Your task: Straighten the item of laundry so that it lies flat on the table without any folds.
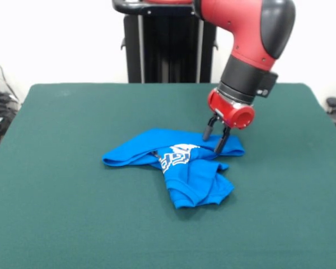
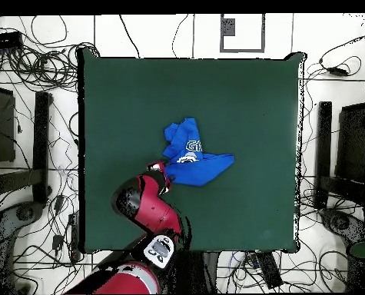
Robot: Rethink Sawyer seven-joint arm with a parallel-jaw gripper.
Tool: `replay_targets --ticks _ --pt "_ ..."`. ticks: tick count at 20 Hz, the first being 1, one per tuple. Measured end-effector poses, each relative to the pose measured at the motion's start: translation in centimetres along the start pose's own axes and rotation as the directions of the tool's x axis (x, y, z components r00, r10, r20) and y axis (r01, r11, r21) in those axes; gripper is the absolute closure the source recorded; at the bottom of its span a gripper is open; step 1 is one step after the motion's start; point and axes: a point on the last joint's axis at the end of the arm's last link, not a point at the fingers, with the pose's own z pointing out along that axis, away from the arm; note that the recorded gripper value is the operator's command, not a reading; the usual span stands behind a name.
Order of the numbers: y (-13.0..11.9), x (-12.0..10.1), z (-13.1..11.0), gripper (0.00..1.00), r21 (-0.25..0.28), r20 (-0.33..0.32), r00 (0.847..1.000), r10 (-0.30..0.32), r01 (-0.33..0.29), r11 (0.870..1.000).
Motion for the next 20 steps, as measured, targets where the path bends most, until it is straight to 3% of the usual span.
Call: replay_targets --ticks 20 --pt "3.3 0.0 -2.5 0.0 -0.054 -0.035 0.996 0.086 -0.088 0.995"
